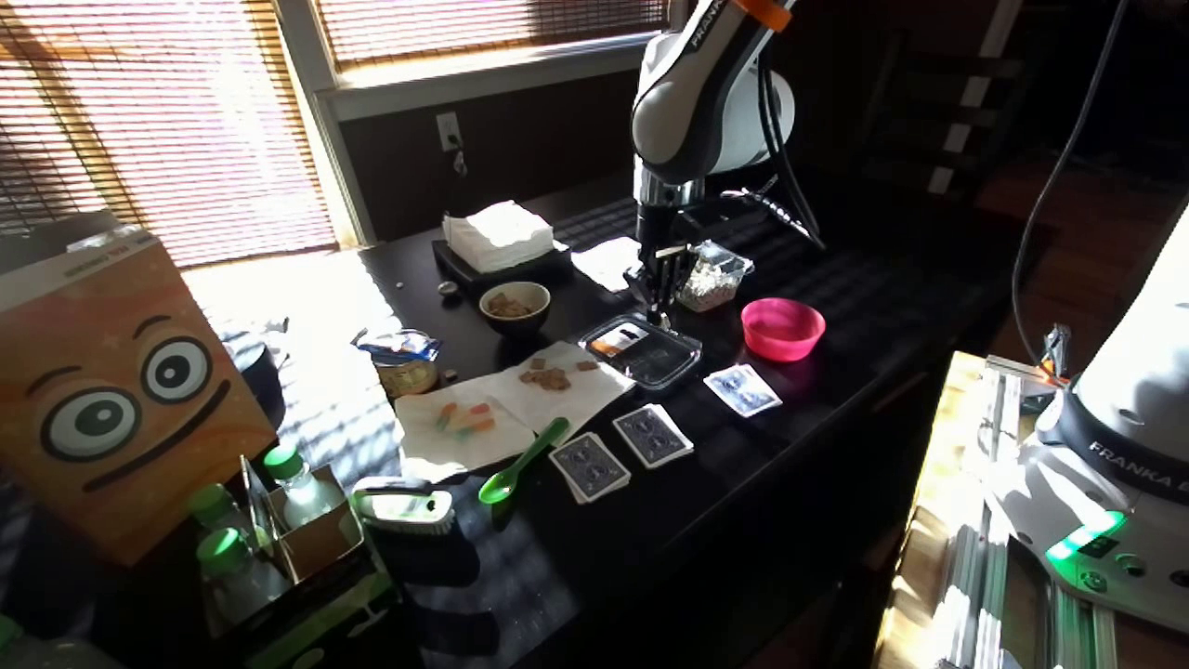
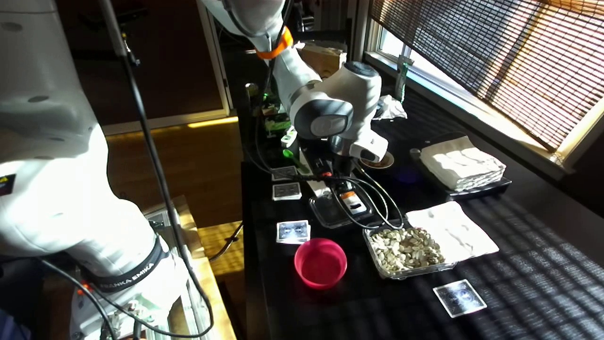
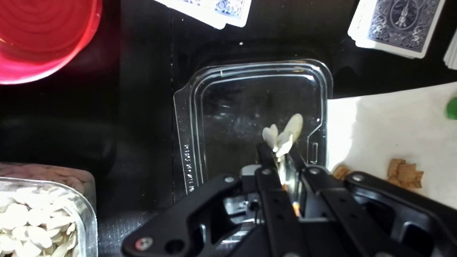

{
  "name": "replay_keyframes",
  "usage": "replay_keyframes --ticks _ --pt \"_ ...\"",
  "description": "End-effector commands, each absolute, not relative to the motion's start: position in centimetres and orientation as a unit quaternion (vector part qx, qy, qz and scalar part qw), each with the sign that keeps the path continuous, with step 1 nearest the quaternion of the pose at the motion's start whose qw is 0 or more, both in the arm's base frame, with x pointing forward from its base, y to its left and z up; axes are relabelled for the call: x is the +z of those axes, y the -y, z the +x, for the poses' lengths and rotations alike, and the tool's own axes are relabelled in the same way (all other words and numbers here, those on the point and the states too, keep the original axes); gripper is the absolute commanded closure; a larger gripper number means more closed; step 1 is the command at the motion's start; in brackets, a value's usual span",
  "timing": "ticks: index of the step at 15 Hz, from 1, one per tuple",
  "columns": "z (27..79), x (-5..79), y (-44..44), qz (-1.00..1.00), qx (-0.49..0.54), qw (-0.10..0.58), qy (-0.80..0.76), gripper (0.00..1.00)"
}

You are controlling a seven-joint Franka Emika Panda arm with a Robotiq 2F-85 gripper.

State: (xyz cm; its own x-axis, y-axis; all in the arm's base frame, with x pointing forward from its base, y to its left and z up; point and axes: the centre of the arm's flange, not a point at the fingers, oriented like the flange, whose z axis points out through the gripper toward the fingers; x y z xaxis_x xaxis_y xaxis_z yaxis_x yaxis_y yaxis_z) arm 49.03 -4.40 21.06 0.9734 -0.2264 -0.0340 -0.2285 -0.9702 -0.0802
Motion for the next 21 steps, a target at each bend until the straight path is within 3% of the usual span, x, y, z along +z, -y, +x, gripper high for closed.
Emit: replay_keyframes --ticks 1,4,5,7,10,11,14,21 --pt "50.5 18.8 4.5 -0.993 0.018 0.058 -0.103 0.97" --pt "51.2 17.9 4.2 -0.993 0.022 0.063 -0.103 0.97" --pt "51.4 17.6 4.2 -0.992 0.022 0.063 -0.105 0.85" --pt "51.8 17.1 4.2 -0.992 0.022 0.062 -0.107 0.83" --pt "52.4 16.5 4.4 -0.992 0.019 0.059 -0.112 0.91" --pt "52.6 16.4 4.5 -0.992 0.018 0.059 -0.112 0.68" --pt "52.8 16.4 4.7 -0.992 0.015 0.058 -0.114 0.59" --pt "52.5 17.3 8.2 -0.991 0.022 0.099 -0.089 0.11"
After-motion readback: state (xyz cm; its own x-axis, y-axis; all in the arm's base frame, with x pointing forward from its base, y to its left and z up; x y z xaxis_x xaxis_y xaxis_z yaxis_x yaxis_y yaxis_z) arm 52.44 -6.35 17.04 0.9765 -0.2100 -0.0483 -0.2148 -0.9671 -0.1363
